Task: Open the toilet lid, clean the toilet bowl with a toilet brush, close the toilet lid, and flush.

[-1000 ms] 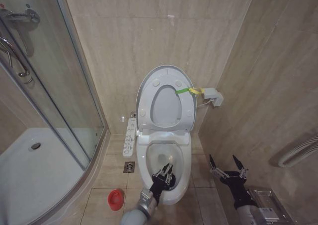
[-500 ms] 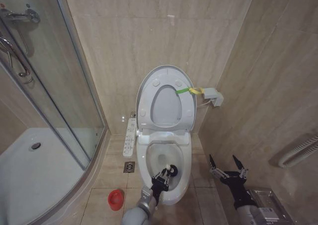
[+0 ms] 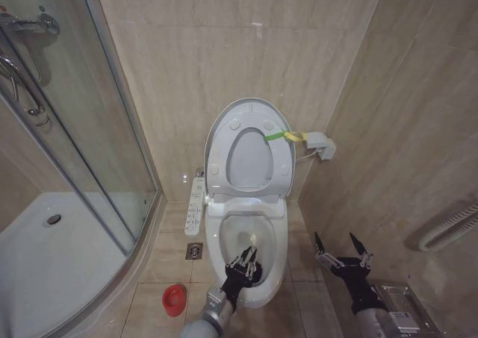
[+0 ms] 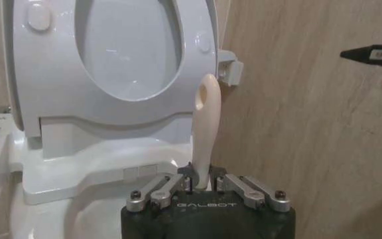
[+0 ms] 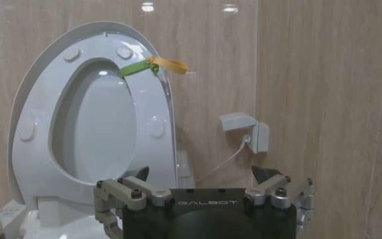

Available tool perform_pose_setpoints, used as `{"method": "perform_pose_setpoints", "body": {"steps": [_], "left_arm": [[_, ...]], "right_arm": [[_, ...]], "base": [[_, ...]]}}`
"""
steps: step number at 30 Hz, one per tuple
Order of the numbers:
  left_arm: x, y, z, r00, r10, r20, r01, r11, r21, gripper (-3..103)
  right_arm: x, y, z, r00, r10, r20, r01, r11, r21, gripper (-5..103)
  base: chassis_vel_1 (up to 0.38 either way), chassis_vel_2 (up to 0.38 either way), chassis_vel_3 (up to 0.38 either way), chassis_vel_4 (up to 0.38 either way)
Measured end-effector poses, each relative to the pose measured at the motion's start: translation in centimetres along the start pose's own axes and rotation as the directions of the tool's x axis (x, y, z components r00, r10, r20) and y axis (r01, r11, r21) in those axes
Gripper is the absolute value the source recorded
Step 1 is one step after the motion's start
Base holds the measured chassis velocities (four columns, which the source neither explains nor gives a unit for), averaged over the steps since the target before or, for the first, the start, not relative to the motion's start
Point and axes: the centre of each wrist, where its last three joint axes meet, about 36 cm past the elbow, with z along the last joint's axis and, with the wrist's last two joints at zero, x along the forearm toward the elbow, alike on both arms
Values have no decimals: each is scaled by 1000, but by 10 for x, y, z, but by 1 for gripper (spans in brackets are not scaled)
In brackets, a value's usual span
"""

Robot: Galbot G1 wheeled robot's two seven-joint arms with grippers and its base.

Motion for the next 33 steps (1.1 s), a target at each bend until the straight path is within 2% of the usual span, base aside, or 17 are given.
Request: {"method": "perform_pose_setpoints", "body": {"steps": [15, 23, 28, 33], "left_arm": [[-9, 6, 28, 996, -23, -84, 25, 999, 27, 18], [-12, 9, 17, 998, -37, -48, 38, 999, 21, 18], [-1, 13, -1, 999, -53, -3, 53, 999, 5, 16], [5, 11, -1, 999, -49, -9, 49, 999, 12, 16]], "right_arm": [[0, 0, 0, 1000, 0, 0, 0, 1000, 0, 100], [0, 0, 0, 1000, 0, 0, 0, 1000, 0, 100], [0, 0, 0, 1000, 0, 0, 0, 1000, 0, 100], [0, 0, 0, 1000, 0, 0, 0, 1000, 0, 100]], "base": [[0, 0, 0, 0], [0, 0, 0, 0], [0, 0, 0, 0], [0, 0, 0, 0]]}}
